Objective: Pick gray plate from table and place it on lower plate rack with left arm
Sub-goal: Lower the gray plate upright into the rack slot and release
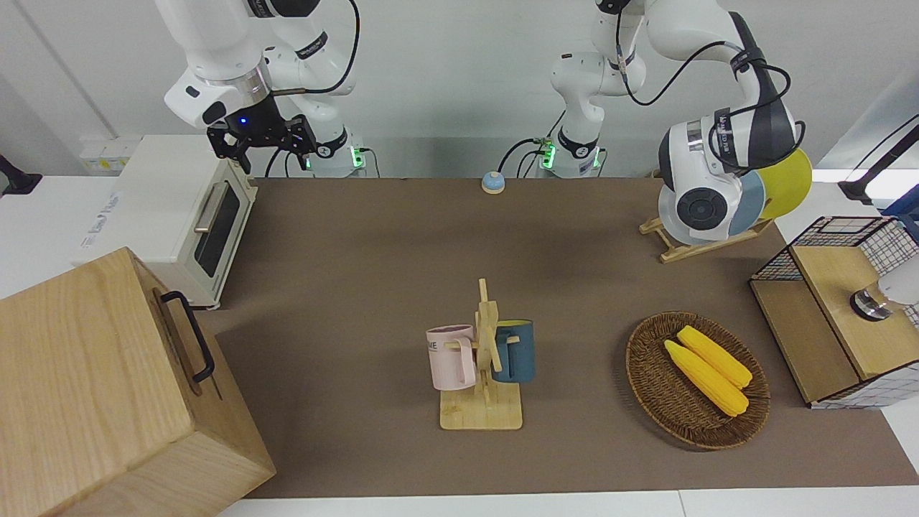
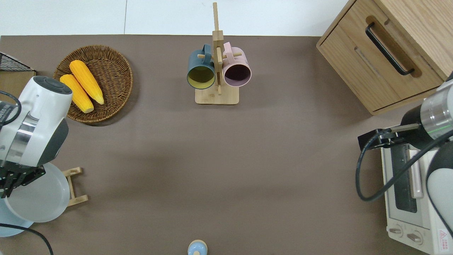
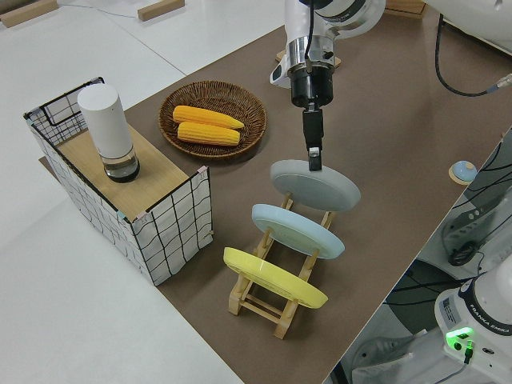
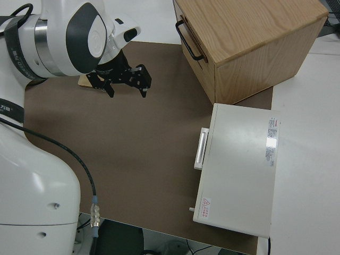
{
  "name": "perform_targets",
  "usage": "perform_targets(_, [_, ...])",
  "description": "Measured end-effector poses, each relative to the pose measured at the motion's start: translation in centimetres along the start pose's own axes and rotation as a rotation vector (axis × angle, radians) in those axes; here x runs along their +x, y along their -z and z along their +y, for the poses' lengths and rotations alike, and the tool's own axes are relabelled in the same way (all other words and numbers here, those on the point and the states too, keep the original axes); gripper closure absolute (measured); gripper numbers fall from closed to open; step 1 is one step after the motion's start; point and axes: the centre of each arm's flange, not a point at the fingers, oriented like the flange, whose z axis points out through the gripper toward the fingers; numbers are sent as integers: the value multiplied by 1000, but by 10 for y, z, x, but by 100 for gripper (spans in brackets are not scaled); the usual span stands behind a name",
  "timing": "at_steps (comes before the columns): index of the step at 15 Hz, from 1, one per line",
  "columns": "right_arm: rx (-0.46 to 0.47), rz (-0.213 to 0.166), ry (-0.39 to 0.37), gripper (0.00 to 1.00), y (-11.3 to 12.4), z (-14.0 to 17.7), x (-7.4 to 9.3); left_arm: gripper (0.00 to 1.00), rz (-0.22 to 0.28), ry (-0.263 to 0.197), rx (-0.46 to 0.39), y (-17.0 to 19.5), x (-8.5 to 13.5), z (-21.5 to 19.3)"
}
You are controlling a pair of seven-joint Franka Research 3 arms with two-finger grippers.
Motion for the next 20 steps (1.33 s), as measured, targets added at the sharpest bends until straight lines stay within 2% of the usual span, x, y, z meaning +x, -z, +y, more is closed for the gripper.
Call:
perform_targets(7, [0, 0, 0, 1, 0, 0, 0, 94, -1, 16, 45, -1, 0, 37])
perform_targets(9, [0, 0, 0, 1, 0, 0, 0, 79, 1, 15, 51, 0, -1, 42])
perform_targets(13, [0, 0, 0, 1, 0, 0, 0, 40, 0, 9, 46, 1, -2, 45])
perform_targets(15, [0, 0, 0, 1, 0, 0, 0, 15, -7, -2, 27, 4, -5, 48])
perform_targets(16, [0, 0, 0, 1, 0, 0, 0, 7, -8, -8, 13, 7, -8, 50])
perform_targets(17, [0, 0, 0, 1, 0, 0, 0, 1, -2, -10, -1, 13, -11, 51])
perform_targets(20, [0, 0, 0, 1, 0, 0, 0, 0, 14, -17, -86, 38, -22, 46])
